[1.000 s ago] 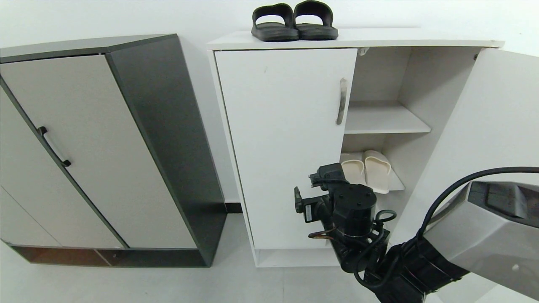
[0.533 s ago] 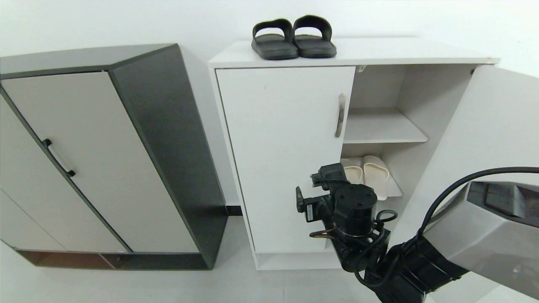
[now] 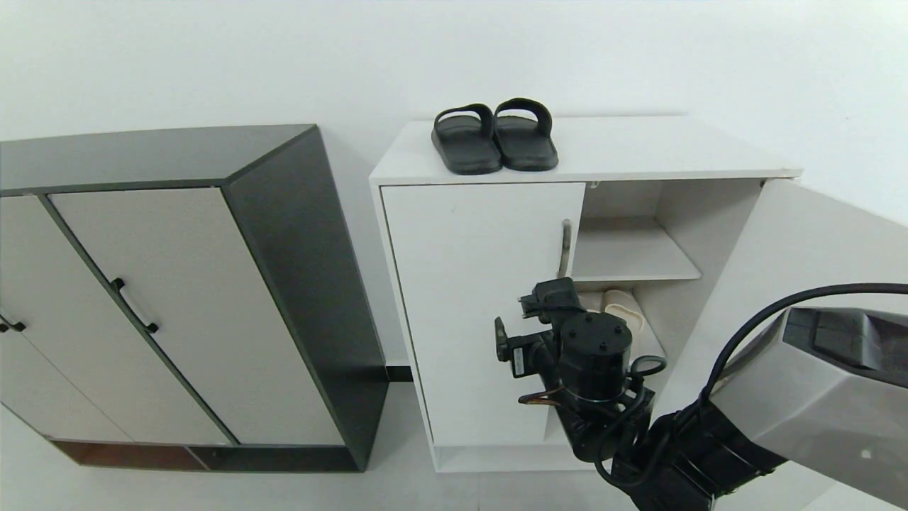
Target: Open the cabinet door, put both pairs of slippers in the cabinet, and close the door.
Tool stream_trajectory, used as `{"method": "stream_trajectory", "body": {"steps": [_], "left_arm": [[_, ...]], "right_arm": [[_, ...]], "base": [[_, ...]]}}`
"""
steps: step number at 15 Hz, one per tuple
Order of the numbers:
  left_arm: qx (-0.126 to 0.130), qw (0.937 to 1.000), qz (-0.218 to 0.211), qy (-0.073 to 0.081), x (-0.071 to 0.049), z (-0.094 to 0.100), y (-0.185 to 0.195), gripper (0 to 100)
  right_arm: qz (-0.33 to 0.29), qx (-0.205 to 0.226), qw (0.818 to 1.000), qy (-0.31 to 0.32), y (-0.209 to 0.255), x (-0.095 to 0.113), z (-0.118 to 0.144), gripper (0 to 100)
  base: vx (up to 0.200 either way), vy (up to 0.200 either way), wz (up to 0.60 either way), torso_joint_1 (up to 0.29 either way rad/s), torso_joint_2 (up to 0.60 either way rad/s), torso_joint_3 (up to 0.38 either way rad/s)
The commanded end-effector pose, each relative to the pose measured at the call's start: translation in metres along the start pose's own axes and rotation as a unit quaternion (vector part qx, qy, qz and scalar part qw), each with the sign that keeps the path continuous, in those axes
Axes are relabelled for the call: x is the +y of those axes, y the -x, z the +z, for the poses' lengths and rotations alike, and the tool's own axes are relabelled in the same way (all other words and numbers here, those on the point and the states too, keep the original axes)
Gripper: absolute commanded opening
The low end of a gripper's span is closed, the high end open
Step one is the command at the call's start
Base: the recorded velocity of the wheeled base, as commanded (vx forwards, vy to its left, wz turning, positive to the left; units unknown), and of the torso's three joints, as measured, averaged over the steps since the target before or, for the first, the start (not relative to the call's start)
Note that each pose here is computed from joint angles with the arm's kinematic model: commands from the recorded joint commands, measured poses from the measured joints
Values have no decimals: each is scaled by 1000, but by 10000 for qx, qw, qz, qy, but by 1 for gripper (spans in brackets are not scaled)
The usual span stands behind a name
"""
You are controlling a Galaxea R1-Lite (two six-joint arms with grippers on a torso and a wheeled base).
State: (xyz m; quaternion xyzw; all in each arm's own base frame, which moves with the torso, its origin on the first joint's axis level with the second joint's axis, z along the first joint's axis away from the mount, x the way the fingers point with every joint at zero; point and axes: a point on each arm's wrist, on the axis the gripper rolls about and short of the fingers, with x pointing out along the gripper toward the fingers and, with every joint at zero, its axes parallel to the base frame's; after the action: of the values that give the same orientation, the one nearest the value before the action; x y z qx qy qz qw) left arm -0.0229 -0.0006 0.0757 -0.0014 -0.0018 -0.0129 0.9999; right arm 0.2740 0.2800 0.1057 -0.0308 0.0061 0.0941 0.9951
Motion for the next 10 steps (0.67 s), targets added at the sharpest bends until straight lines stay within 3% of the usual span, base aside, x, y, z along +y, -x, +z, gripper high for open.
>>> {"method": "stream_trajectory", "body": {"steps": [1, 10], "left_arm": [[3, 10000, -2, 2, 0, 0, 0, 0], [3, 10000, -2, 2, 0, 0, 0, 0]], "right_arm": [[11, 2, 10000, 6, 0, 1, 0, 100], [11, 8, 10000, 11, 1, 1, -1, 100]], "base": [[0, 0, 0, 149, -466, -310], [0, 0, 0, 184, -496, -312]]}}
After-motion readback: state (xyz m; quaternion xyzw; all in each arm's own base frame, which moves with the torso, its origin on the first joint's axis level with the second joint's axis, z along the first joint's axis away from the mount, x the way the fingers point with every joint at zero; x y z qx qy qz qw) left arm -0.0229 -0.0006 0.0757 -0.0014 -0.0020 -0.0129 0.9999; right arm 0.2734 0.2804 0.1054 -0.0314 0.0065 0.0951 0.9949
